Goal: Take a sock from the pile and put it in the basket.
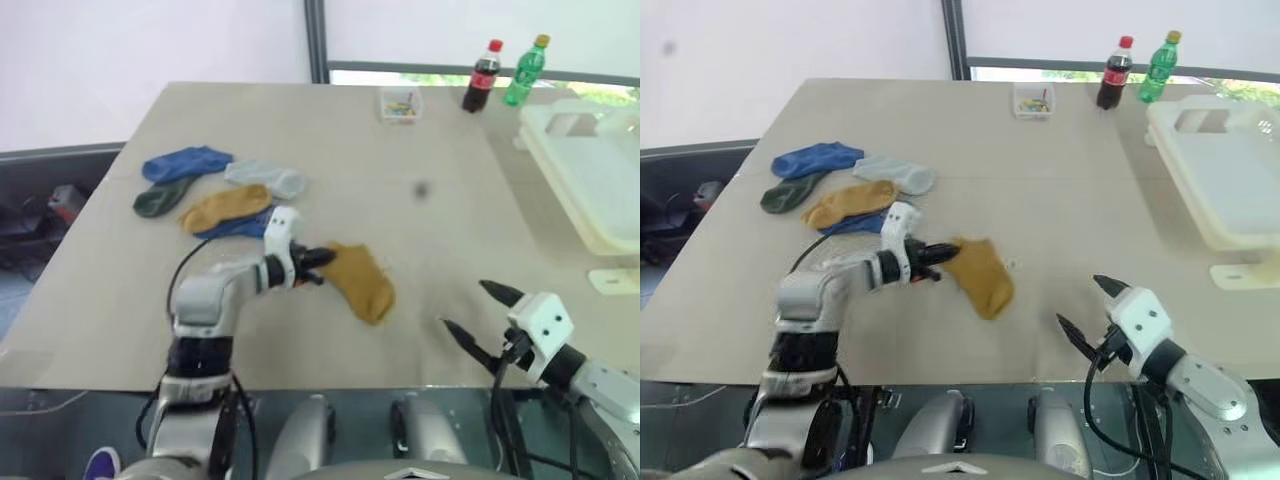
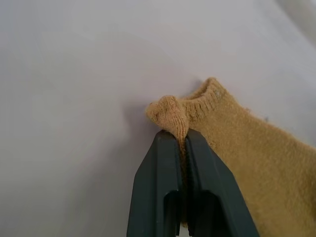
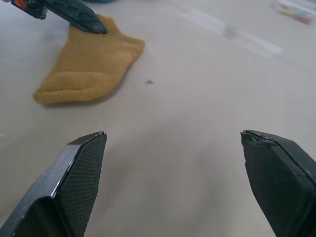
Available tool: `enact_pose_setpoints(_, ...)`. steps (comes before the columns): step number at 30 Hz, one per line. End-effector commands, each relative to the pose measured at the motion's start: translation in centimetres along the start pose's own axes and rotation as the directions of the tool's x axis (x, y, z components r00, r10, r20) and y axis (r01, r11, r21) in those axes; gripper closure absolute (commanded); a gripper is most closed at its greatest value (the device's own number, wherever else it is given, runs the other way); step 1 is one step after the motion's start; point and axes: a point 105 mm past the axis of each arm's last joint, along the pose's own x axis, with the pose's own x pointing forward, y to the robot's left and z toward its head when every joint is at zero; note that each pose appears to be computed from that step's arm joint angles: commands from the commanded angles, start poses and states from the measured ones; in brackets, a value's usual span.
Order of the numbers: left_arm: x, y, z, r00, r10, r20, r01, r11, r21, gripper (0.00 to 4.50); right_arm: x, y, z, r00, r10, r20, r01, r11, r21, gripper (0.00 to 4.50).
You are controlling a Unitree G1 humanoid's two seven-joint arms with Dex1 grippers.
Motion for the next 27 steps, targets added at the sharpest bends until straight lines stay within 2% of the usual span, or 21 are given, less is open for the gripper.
enact_pose_setpoints(1,-2.4,-0.6,0.5,0.999,0.025,0.045,-0.025,1.000,-0.016,4.43,0.3,0.4,0.6,0.998,0.064,0.023,-0.063,0.998,-0.003,0.00)
enact_pose_setpoints(3,-3.5,-0.3,1.1,0.995,0.034,0.093,-0.031,0.999,-0.035,4.43,0.6,0.6,0.6,0.996,0.089,0.026,-0.089,0.996,-0.005,0.00)
enact_pose_setpoints(5,-4.8,-0.1,2.9,0.984,0.032,0.174,-0.029,0.999,-0.019,4.43,0.9,0.6,0.7,0.994,0.106,0.034,-0.106,0.994,-0.008,0.00)
enact_pose_setpoints(9,-8.3,-0.6,8.6,0.952,0.042,0.304,-0.086,0.987,0.133,4.43,1.1,0.3,1.0,0.991,0.126,0.051,-0.124,0.991,-0.044,0.00)
enact_pose_setpoints(11,-9.4,-2.4,10.4,0.959,-0.047,0.281,-0.023,0.970,0.243,4.43,1.1,0.5,1.2,0.987,0.151,0.055,-0.147,0.987,-0.072,0.00)
enact_pose_setpoints(13,-9.5,-4.5,11.1,0.974,-0.108,0.198,0.019,0.914,0.404,4.43,1.0,0.7,1.3,0.985,0.164,0.060,-0.159,0.983,-0.087,0.00)
enact_pose_setpoints(15,-8.4,-6.7,10.8,0.981,-0.171,0.089,0.106,0.863,0.494,4.43,0.8,0.8,1.4,0.984,0.168,0.066,-0.162,0.982,-0.096,0.00)
enact_pose_setpoints(17,-6.6,-8.4,9.6,0.973,-0.227,-0.037,0.214,0.837,0.504,4.43,0.8,0.8,1.5,0.985,0.159,0.068,-0.152,0.983,-0.099,0.00)
enact_pose_setpoints(20,-2.2,-9.8,6.9,0.950,-0.248,-0.190,0.311,0.809,0.500,4.43,0.5,0.3,1.7,0.990,0.122,0.071,-0.113,0.987,-0.118,0.00)
enact_pose_setpoints(23,2.4,-10.9,4.4,0.920,-0.276,-0.277,0.377,0.816,0.437,4.43,-0.4,0.0,1.9,0.994,0.087,0.065,-0.078,0.988,-0.136,0.00)
enact_pose_setpoints(25,5.1,-11.7,2.6,0.908,-0.261,-0.329,0.397,0.787,0.472,4.43,-1.2,-0.3,2.0,0.996,0.071,0.054,-0.061,0.985,-0.160,0.00)
enact_pose_setpoints(27,7.0,-13.6,1.1,0.876,-0.314,-0.367,0.460,0.772,0.439,4.43,-2.3,-0.5,1.9,0.998,0.059,0.034,-0.052,0.985,-0.165,0.00)
